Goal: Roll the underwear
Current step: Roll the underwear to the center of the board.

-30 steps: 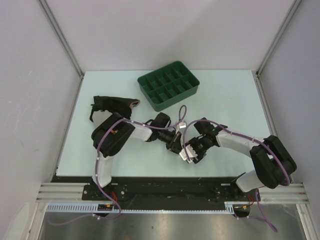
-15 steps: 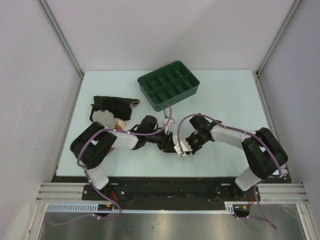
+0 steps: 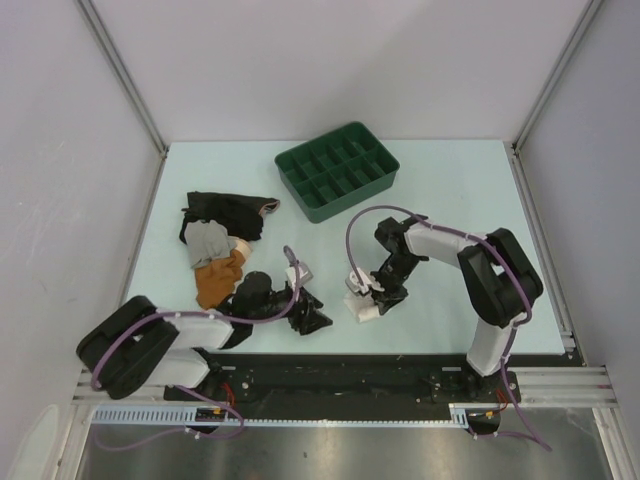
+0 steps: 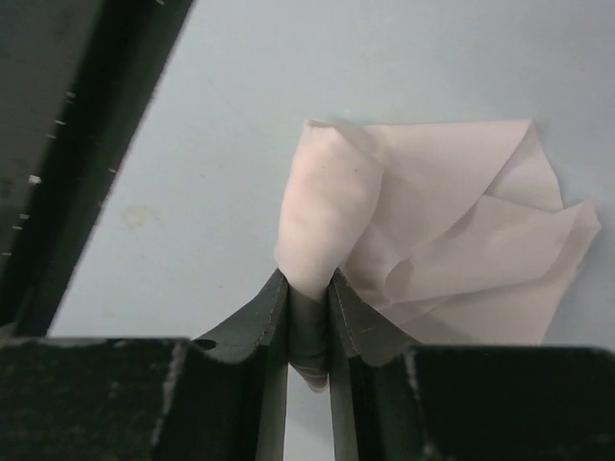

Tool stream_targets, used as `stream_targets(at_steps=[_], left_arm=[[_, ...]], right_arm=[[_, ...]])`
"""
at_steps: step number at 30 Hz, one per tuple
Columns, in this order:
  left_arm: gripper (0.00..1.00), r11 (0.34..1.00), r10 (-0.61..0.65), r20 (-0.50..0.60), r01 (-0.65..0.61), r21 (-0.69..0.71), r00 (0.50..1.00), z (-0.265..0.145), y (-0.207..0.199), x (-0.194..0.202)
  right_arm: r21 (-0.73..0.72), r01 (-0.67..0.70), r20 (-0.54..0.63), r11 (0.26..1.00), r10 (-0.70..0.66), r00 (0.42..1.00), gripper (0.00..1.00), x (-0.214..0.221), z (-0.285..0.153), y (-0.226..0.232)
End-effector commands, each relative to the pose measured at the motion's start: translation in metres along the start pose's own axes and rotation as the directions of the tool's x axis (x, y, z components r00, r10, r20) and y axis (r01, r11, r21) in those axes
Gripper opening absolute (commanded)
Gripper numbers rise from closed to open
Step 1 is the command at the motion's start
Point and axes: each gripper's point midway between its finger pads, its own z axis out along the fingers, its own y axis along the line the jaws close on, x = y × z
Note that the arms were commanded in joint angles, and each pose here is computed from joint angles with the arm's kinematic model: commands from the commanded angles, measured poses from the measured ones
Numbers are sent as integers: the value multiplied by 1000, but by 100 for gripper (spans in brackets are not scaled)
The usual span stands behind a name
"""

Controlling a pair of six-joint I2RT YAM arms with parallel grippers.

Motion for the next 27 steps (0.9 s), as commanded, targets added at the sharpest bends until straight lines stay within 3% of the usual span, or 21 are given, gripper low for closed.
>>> stream_targets(at_steps=[1, 8, 17, 21, 27], left_arm=[[70, 953, 292, 208, -303, 24, 933, -6, -38, -44], [74, 870, 479, 86, -486, 83, 873, 20, -57, -31], [78, 783, 621, -108, -609, 127, 776, 73, -58, -13], [75, 761, 649, -159, -639, 115, 744, 88, -50, -11], [61, 754, 650, -260, -648, 105, 714, 102, -33, 2]], right_arm=[[-176, -190, 75, 966, 206, 976, 11, -24, -3, 27], [-262, -459, 50, 849, 486, 872, 11, -19, 15, 11], [-285, -548, 57, 786, 585, 809, 11, -11, 14, 1], [-308, -563, 70, 767, 608, 791, 11, -8, 11, 3], [-321, -566, 76, 760, 616, 784, 11, -7, 12, 4]])
